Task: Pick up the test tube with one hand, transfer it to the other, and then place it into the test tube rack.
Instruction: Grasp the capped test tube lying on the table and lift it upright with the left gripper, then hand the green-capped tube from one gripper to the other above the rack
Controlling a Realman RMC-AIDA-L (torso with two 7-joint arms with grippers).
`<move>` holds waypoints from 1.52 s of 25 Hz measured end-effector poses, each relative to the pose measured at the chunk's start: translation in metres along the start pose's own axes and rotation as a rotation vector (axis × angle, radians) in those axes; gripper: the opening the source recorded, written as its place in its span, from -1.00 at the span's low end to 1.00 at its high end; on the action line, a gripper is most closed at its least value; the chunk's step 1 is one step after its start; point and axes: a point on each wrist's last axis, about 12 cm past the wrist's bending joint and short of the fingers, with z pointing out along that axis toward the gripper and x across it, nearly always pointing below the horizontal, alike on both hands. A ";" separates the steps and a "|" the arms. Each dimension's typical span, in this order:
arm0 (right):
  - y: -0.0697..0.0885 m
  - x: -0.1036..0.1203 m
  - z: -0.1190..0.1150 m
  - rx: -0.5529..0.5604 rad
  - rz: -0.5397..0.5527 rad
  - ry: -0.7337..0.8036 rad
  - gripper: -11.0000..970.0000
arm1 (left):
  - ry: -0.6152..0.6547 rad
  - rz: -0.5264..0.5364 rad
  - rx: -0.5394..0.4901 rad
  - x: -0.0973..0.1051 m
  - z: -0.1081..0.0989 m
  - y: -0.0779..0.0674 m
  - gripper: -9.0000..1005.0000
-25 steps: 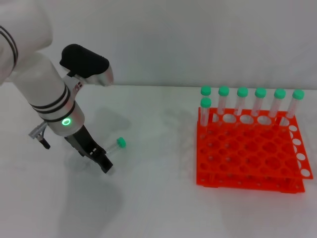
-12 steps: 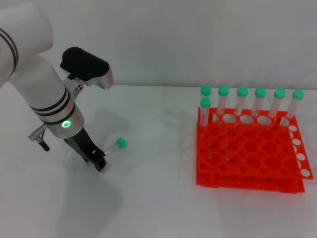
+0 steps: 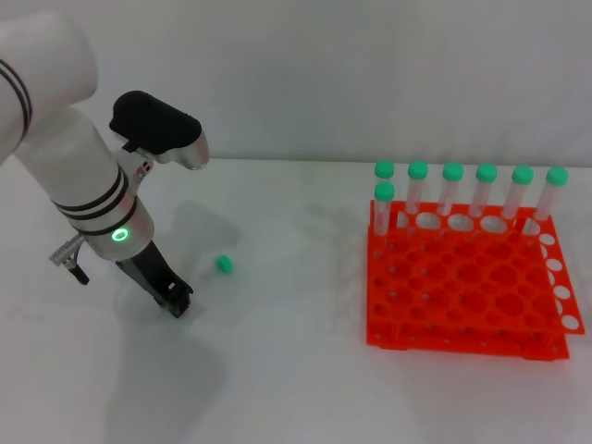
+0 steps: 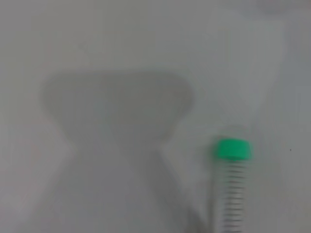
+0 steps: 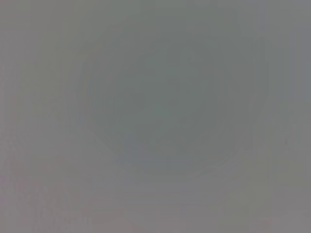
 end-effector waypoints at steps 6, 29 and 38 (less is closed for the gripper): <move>0.000 0.000 0.000 0.002 0.003 -0.001 0.78 | -0.004 0.005 -0.006 -0.001 0.000 0.001 -0.46; -0.007 0.005 -0.010 0.038 0.030 0.002 0.78 | -0.710 -0.037 0.068 -0.014 0.017 0.009 -0.60; -0.013 0.008 -0.016 0.072 0.050 0.004 0.78 | -1.381 -0.004 0.090 0.049 0.013 0.003 -0.60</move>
